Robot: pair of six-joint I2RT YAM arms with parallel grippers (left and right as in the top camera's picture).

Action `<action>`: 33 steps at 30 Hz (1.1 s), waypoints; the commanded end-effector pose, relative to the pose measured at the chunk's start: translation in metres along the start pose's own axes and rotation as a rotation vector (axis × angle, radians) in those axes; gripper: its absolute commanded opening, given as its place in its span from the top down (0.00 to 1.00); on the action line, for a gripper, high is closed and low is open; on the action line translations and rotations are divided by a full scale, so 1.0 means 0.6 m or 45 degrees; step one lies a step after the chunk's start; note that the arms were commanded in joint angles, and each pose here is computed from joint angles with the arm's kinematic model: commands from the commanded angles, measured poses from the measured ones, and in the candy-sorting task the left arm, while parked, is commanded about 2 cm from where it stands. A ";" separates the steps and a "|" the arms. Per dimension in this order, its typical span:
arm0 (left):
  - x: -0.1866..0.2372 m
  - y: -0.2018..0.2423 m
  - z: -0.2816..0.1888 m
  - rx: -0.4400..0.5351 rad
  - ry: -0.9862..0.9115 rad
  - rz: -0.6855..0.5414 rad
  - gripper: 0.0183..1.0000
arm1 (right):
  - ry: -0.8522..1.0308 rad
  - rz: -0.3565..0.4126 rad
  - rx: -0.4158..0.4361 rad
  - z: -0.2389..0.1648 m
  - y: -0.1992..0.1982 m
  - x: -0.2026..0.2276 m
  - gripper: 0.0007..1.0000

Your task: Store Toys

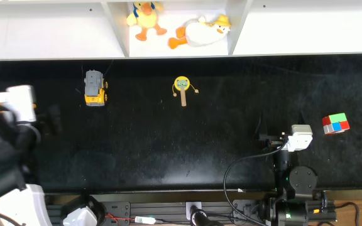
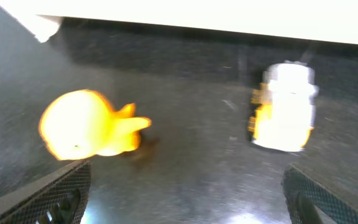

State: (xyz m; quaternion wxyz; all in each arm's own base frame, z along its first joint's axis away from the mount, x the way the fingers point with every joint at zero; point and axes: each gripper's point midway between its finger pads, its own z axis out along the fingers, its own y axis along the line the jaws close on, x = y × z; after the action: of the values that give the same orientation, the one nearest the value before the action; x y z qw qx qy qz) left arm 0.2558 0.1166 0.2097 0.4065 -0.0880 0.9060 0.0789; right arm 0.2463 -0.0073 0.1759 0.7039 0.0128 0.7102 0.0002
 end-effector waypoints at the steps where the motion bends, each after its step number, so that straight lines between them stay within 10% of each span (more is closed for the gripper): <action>1: -0.008 0.059 -0.003 -0.006 -0.024 -0.035 0.01 | 0.002 0.005 0.004 0.001 -0.001 0.006 0.00; 17: 0.049 0.206 0.075 -0.102 0.137 0.109 0.01 | 0.002 0.005 0.004 0.001 -0.001 0.006 0.00; 33: 0.039 0.186 0.145 0.002 0.118 0.162 0.00 | 0.002 0.005 0.004 0.001 -0.001 0.006 0.00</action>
State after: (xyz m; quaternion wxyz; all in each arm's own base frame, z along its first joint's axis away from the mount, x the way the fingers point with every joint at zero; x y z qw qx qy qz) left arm 0.2714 0.2395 0.1410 0.3532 -0.0475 0.9285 0.1040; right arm 0.2463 -0.0074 0.1759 0.7039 0.0128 0.7102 -0.0001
